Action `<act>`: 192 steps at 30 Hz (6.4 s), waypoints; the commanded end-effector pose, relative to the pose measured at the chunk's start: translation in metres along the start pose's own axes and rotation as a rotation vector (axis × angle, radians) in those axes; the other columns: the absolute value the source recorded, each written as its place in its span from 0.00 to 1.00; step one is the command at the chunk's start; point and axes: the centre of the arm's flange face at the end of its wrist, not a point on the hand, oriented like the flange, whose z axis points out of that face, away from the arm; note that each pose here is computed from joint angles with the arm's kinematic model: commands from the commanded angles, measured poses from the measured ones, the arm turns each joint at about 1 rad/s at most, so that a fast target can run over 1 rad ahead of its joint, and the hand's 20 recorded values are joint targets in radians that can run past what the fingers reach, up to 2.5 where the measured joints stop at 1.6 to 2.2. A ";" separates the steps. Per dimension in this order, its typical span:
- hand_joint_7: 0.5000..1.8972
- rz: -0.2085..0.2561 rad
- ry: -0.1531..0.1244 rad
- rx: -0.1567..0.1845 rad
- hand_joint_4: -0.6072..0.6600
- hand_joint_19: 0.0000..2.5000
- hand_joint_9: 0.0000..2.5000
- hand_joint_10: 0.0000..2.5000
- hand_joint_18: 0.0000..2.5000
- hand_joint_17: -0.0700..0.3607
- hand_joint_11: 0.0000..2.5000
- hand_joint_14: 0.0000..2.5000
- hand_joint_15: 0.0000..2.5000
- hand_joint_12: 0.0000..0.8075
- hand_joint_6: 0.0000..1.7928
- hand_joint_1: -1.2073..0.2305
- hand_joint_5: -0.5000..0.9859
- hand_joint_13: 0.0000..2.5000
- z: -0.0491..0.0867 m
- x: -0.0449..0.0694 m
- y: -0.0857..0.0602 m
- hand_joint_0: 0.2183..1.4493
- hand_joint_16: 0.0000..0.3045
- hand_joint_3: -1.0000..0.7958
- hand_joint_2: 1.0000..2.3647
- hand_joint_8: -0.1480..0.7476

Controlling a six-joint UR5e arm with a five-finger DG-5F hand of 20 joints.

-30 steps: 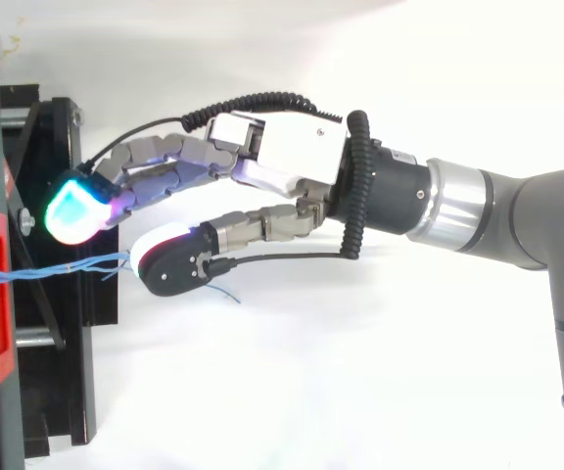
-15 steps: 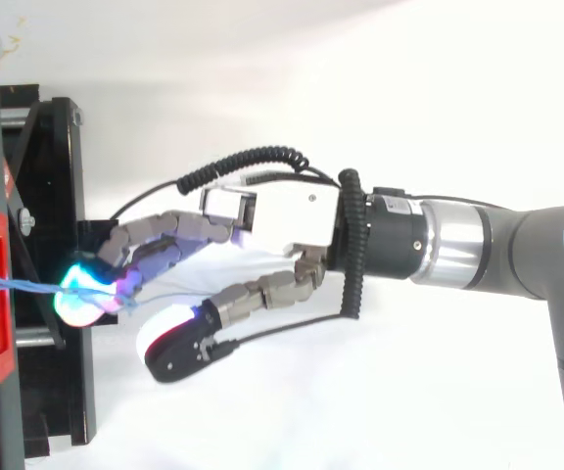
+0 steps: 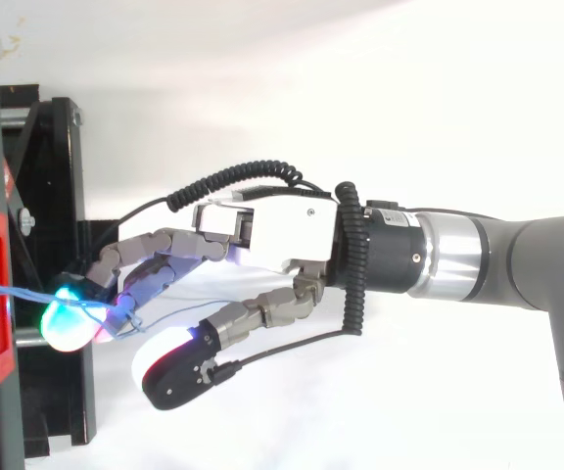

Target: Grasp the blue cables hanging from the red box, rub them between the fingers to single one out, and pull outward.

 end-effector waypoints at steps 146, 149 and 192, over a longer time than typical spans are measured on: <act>0.30 -0.004 0.002 0.235 0.54 0.23 0.38 0.01 0.29 0.41 0.25 0.01 0.24 0.40 0.51 0.35 0.23 0.35 0.021 -0.069 0.119 0.28 0.15 0.46 0.01 0.47; 0.31 -0.007 0.001 0.238 0.56 0.24 0.37 0.01 0.28 0.39 0.26 0.01 0.24 0.38 0.50 0.33 0.23 0.34 0.020 -0.070 0.126 0.27 0.14 0.41 0.01 0.44; 0.32 -0.011 0.001 0.261 0.50 0.25 0.38 0.01 0.31 0.38 0.26 0.01 0.26 0.36 0.51 0.25 0.23 0.36 0.015 -0.076 0.141 0.28 0.14 0.28 0.00 0.39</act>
